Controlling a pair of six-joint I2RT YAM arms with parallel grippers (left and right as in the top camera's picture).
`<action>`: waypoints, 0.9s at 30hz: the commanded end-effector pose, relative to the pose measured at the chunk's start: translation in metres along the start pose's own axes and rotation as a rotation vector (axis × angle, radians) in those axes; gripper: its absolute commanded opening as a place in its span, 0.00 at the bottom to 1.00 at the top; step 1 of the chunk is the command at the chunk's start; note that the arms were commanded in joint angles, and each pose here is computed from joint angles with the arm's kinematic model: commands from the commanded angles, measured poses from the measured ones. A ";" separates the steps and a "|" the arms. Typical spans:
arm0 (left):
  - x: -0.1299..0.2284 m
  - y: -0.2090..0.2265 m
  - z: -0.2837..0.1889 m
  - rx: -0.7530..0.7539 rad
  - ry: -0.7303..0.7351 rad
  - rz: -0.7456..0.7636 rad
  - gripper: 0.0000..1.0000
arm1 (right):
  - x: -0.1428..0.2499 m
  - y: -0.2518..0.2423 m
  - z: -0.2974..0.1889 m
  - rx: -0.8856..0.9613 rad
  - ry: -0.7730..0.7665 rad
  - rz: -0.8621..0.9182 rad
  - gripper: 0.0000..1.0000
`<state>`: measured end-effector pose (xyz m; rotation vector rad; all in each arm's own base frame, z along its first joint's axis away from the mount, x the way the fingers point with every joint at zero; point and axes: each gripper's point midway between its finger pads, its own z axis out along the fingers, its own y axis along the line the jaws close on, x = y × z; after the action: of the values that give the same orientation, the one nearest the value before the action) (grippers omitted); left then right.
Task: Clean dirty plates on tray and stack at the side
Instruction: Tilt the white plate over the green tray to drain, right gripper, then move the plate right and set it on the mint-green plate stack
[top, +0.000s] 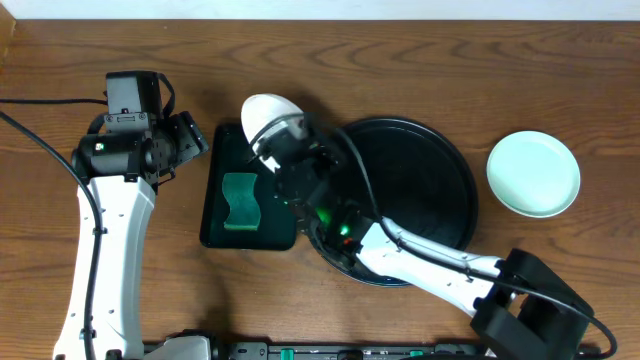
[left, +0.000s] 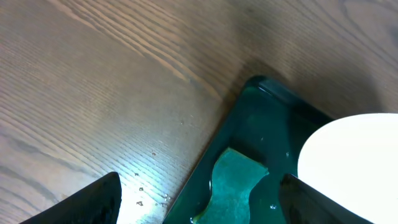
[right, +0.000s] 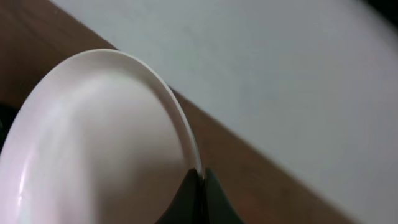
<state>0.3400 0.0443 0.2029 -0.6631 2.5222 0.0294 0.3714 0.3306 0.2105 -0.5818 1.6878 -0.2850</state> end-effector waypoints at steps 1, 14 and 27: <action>-0.005 0.003 -0.002 -0.013 -0.015 -0.016 0.81 | 0.006 -0.013 0.008 0.044 0.028 0.301 0.01; -0.005 0.003 -0.002 -0.013 -0.015 -0.016 0.81 | 0.001 -0.028 0.002 -0.184 0.111 0.669 0.01; -0.005 0.003 -0.002 -0.013 -0.015 -0.016 0.81 | 0.028 -0.157 -0.019 -0.272 0.259 0.951 0.01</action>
<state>0.3400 0.0443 0.2029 -0.6631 2.5222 0.0294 0.3860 0.1939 0.2512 0.0584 2.0880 0.4772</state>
